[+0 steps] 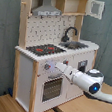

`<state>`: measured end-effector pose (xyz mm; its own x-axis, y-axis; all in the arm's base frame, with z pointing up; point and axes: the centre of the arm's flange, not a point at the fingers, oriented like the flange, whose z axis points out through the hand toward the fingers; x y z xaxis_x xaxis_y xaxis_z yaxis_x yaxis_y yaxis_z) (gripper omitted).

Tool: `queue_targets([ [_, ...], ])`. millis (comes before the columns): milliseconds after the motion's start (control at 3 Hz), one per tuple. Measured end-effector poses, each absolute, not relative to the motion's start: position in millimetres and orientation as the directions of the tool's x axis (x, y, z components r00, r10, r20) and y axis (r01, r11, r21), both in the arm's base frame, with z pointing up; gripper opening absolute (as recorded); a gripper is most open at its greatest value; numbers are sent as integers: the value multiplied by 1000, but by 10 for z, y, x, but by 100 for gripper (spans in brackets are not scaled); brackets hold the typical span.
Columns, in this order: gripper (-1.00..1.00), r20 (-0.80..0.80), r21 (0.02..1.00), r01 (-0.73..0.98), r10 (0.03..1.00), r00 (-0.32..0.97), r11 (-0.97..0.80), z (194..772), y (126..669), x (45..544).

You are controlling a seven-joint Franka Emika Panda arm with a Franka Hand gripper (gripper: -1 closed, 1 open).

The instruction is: Play with the kitchen

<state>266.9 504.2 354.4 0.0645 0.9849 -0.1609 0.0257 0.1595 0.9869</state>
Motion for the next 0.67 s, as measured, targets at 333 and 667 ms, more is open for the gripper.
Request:
queue_targets([
  [333,100,-72,997,24,996,50,71,3496,5042,2718],
  [667,100,34,999,21,999,25,-35,3492,5064,2735],
])
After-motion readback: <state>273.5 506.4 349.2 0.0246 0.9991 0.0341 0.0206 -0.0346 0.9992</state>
